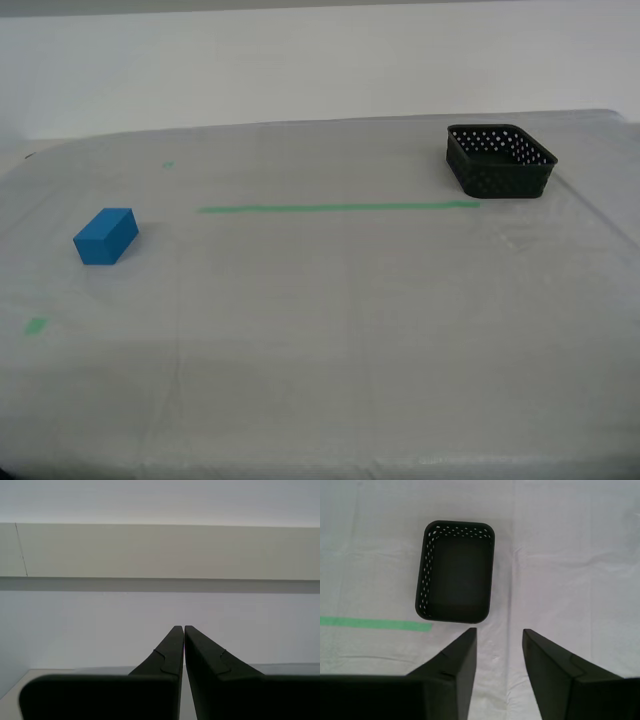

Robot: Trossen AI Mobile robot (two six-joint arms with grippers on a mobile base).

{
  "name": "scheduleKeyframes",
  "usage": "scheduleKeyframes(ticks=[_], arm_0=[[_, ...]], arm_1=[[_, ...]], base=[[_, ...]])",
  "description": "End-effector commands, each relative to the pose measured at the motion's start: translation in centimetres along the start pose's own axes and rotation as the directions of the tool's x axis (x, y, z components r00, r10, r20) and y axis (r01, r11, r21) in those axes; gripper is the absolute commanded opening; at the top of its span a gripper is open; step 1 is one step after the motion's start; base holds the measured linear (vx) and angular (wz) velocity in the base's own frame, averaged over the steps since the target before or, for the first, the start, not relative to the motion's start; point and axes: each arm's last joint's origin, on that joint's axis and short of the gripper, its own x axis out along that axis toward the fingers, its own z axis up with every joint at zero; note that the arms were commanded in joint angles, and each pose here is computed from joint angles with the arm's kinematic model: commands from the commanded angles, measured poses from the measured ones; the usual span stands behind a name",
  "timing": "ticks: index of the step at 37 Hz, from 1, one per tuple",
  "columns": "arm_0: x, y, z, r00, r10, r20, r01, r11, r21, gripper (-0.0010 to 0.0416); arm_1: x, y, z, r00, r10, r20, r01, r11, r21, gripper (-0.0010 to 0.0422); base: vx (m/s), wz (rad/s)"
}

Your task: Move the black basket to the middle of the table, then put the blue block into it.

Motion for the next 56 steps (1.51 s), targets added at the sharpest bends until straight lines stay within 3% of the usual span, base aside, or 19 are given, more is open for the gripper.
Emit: scheduleKeyframes(ticks=[1, 10, 16, 32, 39, 56], arm_0=[[0.00, -0.02, 0.09, 1.000, -0.003, 0.008, 0.003, 1.000, -0.003, 0.0182], [-0.01, -0.04, 0.34, 0.999, -0.006, 0.034, 0.006, 1.000, -0.005, 0.0305], [-0.02, -0.04, 0.50, 0.999, -0.002, 0.051, 0.002, 1.000, -0.007, 0.0350], [-0.02, 0.04, 0.64, 0.998, 0.005, 0.065, -0.004, 1.000, -0.017, 0.0403], [-0.03, 0.01, 0.83, 0.996, 0.004, 0.084, -0.010, 0.997, 0.074, 0.0401], [-0.05, 0.00, 0.97, 0.995, 0.002, 0.099, -0.012, 0.994, 0.104, 0.0400]], arm_1=[[0.00, -0.01, 0.07, 1.000, 0.000, 0.005, 0.000, 1.000, 0.001, 0.0000], [0.00, -0.01, 0.07, 1.000, 0.000, 0.006, 0.000, 1.000, 0.001, 0.0000], [0.00, 0.00, 0.07, 1.000, 0.000, 0.005, 0.000, 1.000, 0.001, 0.0000], [0.00, -0.01, 0.07, 1.000, 0.000, 0.005, 0.000, 1.000, 0.001, 0.0000], [0.00, 0.00, 0.07, 1.000, 0.000, 0.005, 0.000, 1.000, 0.001, 0.0000], [0.00, 0.00, 0.07, 1.000, 0.000, 0.005, 0.000, 1.000, 0.001, 0.0000]], base=[[0.000, 0.000], [0.000, 0.000], [0.000, 0.000], [0.000, 0.000], [0.000, 0.000], [0.000, 0.000]])
